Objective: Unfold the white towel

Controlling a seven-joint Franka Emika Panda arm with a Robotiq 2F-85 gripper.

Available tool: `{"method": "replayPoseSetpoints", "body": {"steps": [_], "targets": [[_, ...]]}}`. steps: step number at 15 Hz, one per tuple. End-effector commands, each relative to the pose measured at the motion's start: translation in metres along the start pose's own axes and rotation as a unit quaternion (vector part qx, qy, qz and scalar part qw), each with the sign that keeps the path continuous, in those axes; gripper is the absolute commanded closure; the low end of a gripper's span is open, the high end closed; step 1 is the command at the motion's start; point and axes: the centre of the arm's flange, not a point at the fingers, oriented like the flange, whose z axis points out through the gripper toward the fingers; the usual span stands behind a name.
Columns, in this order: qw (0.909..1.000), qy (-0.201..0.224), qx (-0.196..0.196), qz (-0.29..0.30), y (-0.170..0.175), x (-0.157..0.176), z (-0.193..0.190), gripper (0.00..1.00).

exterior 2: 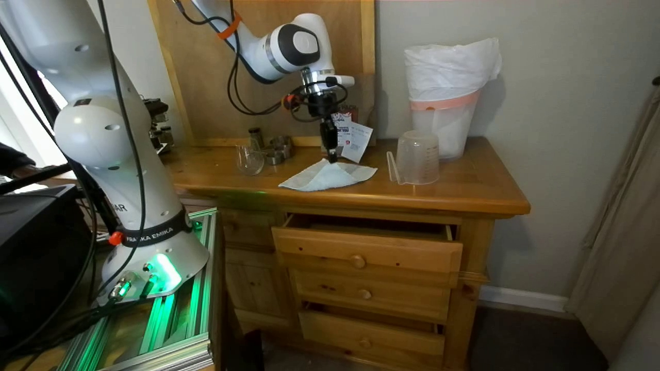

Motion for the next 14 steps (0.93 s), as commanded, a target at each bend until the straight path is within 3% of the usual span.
{"method": "replayPoseSetpoints", "body": {"steps": [1, 5, 9, 12, 14], "targets": [[0.9999, -0.002, -0.004, 0.012, 0.034, -0.008, 0.006, 0.6], [0.9996, -0.008, -0.005, 0.025, 0.071, -0.006, 0.015, 0.31], [0.999, 0.014, 0.038, 0.017, 0.078, -0.005, 0.004, 0.05], [0.9953, 0.04, 0.087, 0.01, 0.059, 0.0, -0.013, 0.0], [0.9934, 0.058, 0.098, 0.011, 0.056, 0.001, -0.021, 0.0]]}}
